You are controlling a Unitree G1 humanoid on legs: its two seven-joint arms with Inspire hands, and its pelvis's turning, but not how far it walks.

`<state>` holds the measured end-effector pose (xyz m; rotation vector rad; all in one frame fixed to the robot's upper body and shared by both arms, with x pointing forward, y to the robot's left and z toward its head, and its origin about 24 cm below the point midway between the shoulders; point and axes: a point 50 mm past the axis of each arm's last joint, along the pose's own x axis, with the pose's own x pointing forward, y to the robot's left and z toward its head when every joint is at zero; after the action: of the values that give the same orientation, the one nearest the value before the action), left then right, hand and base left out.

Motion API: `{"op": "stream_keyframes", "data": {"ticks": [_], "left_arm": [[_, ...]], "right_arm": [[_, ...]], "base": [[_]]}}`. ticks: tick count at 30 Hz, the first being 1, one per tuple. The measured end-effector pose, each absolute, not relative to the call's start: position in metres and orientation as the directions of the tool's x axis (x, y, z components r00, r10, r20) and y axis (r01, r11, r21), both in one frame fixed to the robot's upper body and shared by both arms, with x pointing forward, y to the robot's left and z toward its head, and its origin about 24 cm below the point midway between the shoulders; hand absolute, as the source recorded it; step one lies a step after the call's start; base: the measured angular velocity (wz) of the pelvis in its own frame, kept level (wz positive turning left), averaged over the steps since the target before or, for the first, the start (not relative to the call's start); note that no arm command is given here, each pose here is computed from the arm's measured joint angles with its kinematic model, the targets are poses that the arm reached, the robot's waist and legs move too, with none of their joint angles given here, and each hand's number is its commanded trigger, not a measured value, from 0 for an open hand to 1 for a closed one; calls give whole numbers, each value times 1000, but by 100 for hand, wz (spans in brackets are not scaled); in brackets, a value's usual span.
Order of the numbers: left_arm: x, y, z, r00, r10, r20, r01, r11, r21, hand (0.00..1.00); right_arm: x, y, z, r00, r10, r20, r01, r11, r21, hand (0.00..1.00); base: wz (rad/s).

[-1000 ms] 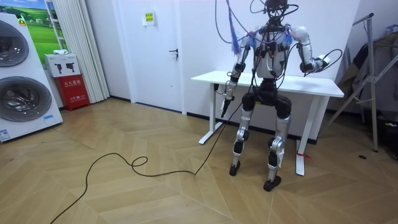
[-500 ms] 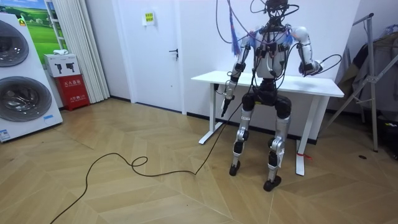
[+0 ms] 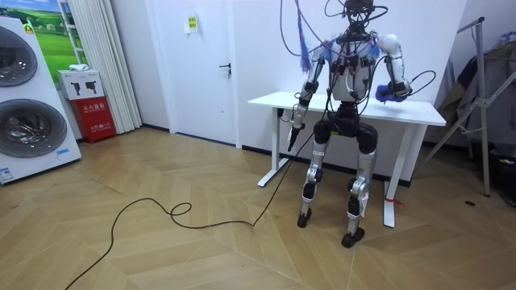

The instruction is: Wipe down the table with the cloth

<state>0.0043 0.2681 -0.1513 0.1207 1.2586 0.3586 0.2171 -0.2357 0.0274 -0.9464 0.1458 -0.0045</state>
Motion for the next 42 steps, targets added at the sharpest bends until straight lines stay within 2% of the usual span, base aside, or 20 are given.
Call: {"op": "stream_keyframes", "data": {"ticks": [14, 28, 34, 37, 39, 42], "left_arm": [[9, 269, -151, 283, 316, -906, -199, 943, 266, 0], [4, 275, -148, 280, 345, -896, -224, 931, 288, 0], [-6, 280, -146, 249, 373, -894, -273, 912, 305, 0], [-14, 283, -145, 226, 394, -891, -296, 899, 323, 0], [-19, 288, -143, 206, 417, -885, -333, 881, 338, 0], [-28, 291, -141, 179, 432, -884, -352, 867, 352, 0]], "right_arm": [[215, -245, 26, 988, -122, -90, -3, 581, -814, 0], [206, -292, 52, 927, -354, 125, 312, 542, -780, 0], [182, -335, 39, 789, -599, 134, 486, 476, -733, 0], [158, -357, 32, 683, -720, 126, 581, 430, -691, 0], [134, -378, 12, 545, -837, 55, 639, 372, -673, 0], [109, -390, -5, 401, -916, -21, 688, 316, -653, 0]], "base": [[0], [0], [0], [0], [0], [-1]]}}
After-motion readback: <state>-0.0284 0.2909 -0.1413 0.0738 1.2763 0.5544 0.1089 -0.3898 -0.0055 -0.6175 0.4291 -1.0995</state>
